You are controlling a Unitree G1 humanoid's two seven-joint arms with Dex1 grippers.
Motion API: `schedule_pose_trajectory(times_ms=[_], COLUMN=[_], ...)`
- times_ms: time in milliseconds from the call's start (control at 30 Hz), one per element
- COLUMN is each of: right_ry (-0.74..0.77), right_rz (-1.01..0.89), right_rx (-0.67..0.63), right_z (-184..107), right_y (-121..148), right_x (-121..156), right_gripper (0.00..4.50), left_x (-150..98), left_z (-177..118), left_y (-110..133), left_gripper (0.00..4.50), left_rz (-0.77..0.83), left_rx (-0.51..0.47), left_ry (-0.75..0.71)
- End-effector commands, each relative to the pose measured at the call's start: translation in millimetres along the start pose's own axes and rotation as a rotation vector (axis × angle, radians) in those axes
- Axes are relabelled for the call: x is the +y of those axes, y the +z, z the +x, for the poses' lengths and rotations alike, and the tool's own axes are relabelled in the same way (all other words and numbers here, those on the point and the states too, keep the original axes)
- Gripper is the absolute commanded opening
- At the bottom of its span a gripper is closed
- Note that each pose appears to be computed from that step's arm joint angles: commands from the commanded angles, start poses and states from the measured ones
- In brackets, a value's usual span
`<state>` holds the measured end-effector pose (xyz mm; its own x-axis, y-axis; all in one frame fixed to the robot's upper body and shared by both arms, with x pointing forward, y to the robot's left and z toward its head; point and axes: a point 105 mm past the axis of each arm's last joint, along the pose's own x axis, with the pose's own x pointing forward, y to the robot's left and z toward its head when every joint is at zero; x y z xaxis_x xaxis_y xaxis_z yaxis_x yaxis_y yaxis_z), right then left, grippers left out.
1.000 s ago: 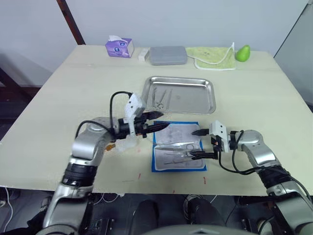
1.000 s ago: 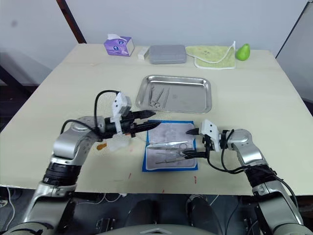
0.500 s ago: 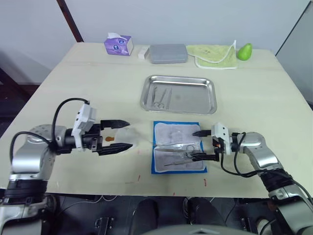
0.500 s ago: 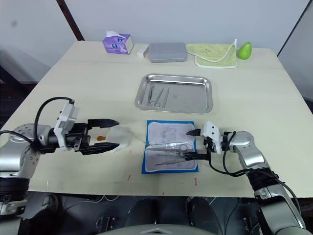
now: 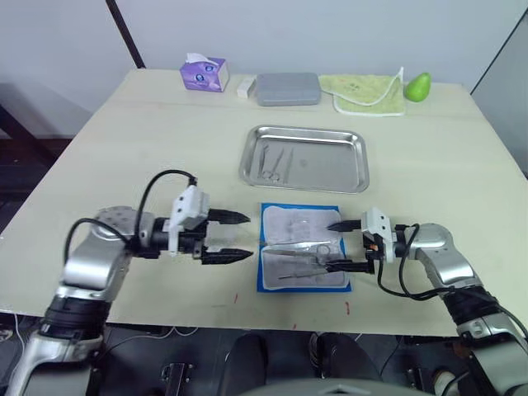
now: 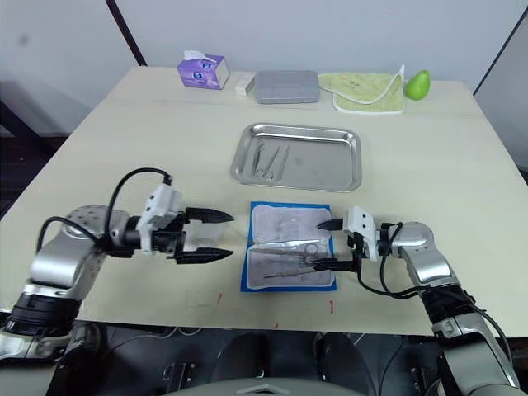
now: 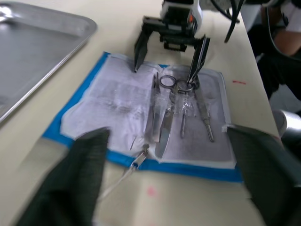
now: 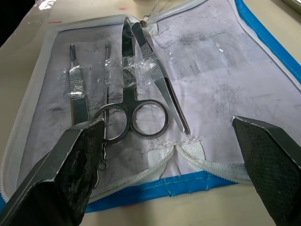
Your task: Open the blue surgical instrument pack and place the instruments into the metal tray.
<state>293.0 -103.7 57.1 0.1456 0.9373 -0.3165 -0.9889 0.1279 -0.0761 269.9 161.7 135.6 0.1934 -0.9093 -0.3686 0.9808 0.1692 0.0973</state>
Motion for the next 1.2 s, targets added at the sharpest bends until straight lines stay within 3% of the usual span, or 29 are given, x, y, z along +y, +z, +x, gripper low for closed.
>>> schedule_pose_trajectory(times_ms=[33, 400, 1200], right_ry=[0.038, 0.014, -0.005], right_rz=[0.107, 0.104, 0.114], right_rx=[0.081, 0.073, 0.083], right_z=[4.2, 9.2, 8.9], right_y=[-29.6, -26.4, -28.2], right_x=[16.1, 13.4, 12.1], right_gripper=[4.50, 4.50, 4.50], left_x=[5.1, 18.1, 22.5], left_z=[19.4, 62.5, 75.9], left_y=[5.1, -6.8, -24.0], left_gripper=[2.14, 2.14, 2.14], left_rz=[0.088, 0.262, 0.291], left_rx=[0.026, 0.128, 0.200], left_ry=[0.001, -0.023, -0.055])
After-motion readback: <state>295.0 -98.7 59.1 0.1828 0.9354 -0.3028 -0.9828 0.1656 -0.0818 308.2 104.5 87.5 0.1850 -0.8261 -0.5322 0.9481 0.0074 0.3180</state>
